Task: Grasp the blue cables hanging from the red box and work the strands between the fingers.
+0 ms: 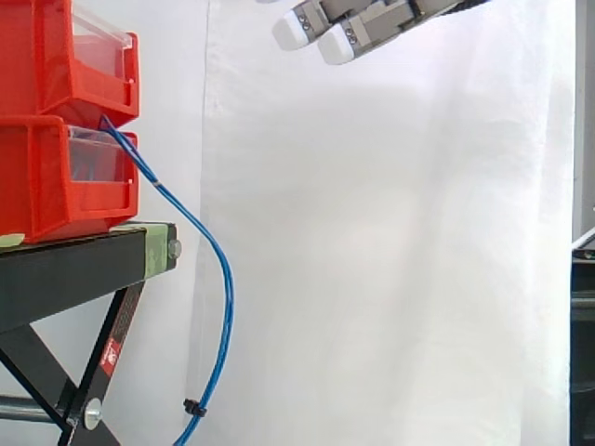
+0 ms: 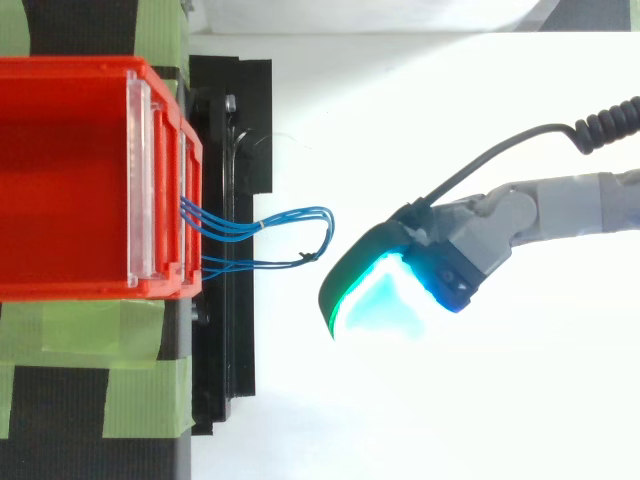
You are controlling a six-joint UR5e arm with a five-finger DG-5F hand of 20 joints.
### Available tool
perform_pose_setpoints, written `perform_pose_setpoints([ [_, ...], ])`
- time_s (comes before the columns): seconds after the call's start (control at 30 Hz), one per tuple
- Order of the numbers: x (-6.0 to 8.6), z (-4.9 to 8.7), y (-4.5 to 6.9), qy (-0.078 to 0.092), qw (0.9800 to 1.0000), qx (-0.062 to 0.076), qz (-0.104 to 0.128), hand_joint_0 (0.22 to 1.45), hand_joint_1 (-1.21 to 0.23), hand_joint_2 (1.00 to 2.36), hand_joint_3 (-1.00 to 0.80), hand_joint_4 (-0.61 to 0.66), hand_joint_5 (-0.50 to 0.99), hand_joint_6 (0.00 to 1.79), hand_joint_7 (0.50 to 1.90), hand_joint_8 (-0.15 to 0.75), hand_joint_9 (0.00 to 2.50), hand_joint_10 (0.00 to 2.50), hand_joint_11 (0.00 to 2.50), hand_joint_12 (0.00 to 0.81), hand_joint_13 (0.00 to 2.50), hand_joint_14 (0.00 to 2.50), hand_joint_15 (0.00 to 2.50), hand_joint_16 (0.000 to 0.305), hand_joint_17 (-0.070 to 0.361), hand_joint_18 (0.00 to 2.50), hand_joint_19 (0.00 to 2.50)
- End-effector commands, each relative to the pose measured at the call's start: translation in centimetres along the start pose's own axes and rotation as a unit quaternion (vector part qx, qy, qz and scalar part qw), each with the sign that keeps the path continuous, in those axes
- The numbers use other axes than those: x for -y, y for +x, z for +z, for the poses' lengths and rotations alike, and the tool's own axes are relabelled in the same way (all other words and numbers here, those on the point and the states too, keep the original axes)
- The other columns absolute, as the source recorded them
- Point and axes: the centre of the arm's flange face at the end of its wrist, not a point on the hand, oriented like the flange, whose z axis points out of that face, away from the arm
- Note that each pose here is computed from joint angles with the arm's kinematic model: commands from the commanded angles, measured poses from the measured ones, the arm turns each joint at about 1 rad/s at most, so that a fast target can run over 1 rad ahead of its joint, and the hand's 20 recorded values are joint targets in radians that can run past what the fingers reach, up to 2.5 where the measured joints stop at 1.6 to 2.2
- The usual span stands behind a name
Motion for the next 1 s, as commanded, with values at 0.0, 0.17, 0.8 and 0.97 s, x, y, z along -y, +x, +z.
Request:
perform_pose_setpoints([
  [0.0, -0.03, -0.03, -0.04, 0.0, 1.0, 0.0, 0.0, 0.6, -0.28, 1.0, -1.0, 0.08, -0.5, 0.0, 0.64, 0.258, 0.0, 0.0, 0.07, 0.359, 0.0, 0.0, 0.19, 0.075, 0.169, 0.0, 0.15],
  [0.17, -0.03, -0.03, -0.04, 0.0, 1.0, 0.0, 0.0, 0.6, -0.28, 1.0, -1.0, 0.08, -0.5, 0.0, 0.64, 0.258, 0.0, 0.0, 0.07, 0.358, 0.0, 0.0, 0.19, 0.075, 0.168, 0.0, 0.16],
  [0.8, -0.1, 0.03, 0.18, -0.003, 1.0, -0.004, 0.001, 0.61, -0.29, 1.0, -1.0, 0.08, -0.5, 0.0, 0.64, 0.261, 0.0, 0.0, 0.08, 0.357, 0.0, 0.0, 0.2, 0.075, 0.168, 0.0, 0.16],
  [0.97, -0.1, 0.03, 0.18, -0.003, 1.0, -0.004, 0.002, 0.61, -0.29, 1.0, -1.0, 0.08, -0.5, 0.0, 0.64, 0.262, 0.0, 0.0, 0.08, 0.357, 0.0, 0.0, 0.2, 0.074, 0.167, 0.0, 0.16],
])
